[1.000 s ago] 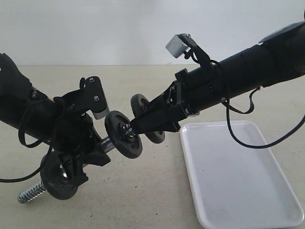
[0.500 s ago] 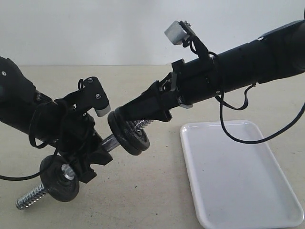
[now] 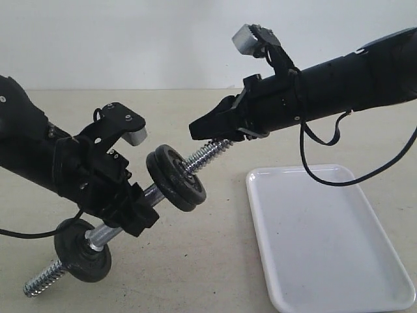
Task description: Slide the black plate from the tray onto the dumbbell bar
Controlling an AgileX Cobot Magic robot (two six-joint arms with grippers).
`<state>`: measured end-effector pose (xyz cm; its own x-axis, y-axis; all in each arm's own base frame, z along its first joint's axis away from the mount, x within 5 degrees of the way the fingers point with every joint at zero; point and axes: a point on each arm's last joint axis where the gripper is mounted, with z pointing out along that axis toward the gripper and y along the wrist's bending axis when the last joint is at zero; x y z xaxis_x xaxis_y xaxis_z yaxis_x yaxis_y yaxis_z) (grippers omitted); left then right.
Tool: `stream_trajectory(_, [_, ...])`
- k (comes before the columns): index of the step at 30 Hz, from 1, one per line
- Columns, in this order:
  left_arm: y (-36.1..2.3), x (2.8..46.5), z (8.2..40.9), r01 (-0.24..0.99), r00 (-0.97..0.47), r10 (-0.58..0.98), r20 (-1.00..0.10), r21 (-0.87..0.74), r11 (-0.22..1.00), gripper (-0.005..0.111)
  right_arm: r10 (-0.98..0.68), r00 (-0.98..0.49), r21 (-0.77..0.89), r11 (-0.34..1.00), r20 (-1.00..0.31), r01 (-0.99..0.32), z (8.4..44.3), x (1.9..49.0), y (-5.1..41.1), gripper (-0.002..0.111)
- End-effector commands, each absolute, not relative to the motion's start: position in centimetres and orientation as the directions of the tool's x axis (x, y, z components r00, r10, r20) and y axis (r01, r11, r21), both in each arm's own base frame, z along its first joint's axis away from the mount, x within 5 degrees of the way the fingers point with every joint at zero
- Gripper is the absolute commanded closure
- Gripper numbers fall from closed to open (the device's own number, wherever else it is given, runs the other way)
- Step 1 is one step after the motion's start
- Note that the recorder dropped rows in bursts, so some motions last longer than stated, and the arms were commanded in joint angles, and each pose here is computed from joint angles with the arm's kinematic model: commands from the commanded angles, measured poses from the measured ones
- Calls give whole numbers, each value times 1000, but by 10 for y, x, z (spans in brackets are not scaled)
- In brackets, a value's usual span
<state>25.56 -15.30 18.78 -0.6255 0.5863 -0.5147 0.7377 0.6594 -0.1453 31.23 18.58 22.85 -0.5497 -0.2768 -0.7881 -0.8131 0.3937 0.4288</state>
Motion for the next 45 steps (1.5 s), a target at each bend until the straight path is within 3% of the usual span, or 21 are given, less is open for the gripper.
stream_trajectory(1, [-151, 280, 218, 470, -714, 210, -668, -235, 851, 102, -331, -536, 483, 233, -777, -844, 237, 293, 193, 107])
stream_trajectory(13, [-151, 283, 220, 384, -747, 88, -659, -319, 866, 102, -495, -514, 457, 242, -700, -856, 223, 286, 185, 107])
stream_trajectory(26, [-151, 283, 220, 399, -738, 105, -666, -305, 865, 102, -474, -393, 286, 283, -788, -915, 268, 275, 176, 107])
stream_trajectory(45, [-151, 282, 220, 442, -717, 162, -678, -262, 858, 102, -470, -404, 282, 310, -785, -908, 271, 275, 174, 107])
